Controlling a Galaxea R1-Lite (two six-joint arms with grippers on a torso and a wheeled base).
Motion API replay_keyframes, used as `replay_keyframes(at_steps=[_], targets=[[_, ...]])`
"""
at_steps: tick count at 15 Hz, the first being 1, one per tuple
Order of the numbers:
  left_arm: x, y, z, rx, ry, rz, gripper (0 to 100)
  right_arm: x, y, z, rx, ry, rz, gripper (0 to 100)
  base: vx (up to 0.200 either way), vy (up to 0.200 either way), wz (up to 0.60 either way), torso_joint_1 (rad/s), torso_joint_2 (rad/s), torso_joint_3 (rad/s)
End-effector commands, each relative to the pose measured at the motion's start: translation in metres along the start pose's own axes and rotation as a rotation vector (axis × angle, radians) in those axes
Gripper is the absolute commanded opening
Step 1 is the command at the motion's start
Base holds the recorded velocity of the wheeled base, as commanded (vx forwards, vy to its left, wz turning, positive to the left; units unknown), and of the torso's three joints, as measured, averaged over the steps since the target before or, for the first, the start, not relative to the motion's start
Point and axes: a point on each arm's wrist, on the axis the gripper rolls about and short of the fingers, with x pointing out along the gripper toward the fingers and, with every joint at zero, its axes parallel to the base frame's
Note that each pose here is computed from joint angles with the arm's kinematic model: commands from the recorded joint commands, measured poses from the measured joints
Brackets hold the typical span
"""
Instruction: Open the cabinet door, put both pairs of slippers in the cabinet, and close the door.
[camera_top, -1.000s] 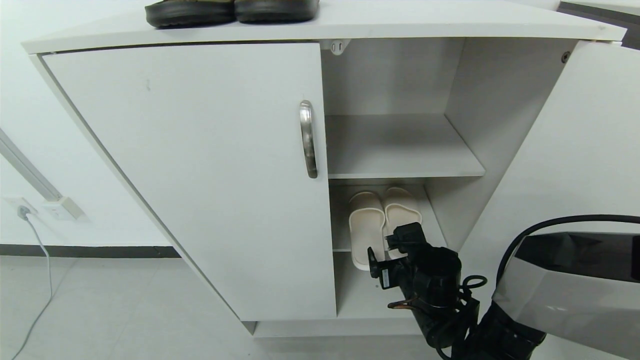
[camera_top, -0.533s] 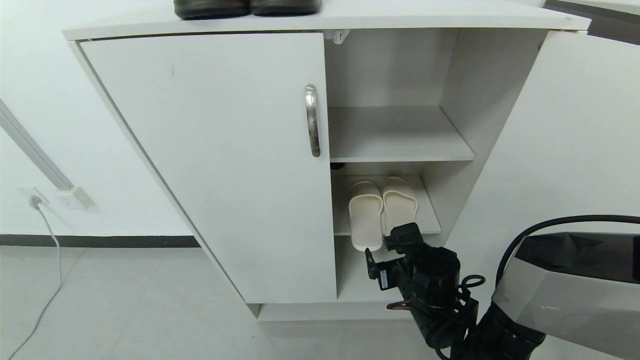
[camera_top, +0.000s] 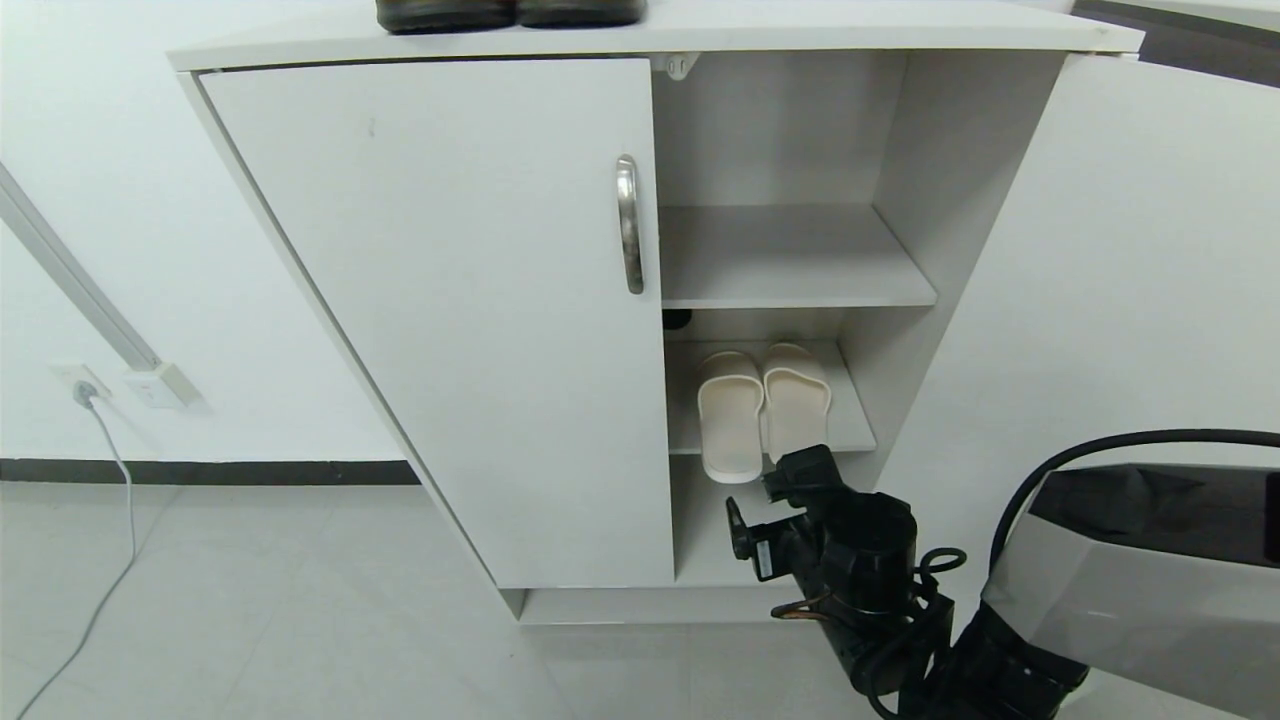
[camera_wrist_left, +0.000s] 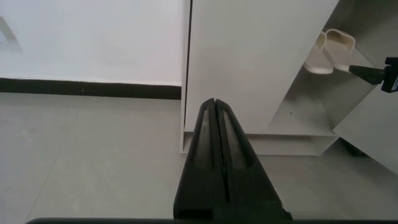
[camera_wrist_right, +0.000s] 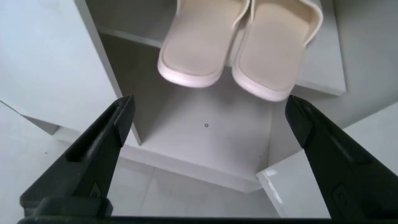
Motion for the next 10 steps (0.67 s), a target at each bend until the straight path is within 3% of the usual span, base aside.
replay_keyframes(at_steps=[1,10], targets=[[0.0001,0.0,0.0,0.0,0.001,0.001,0,0.0018,0.0015,-0.0042,-0.005,0.01,0.003,100,0.0,0.0,0.0,0.0,0.0,0.0],[0.0002,0.0,-0.0004,0.008,0.003,0.0,0,0.0024,0.0006,-0.0052,-0.005,0.01,-0.002,100,0.0,0.0,0.0,0.0,0.0,0.0]])
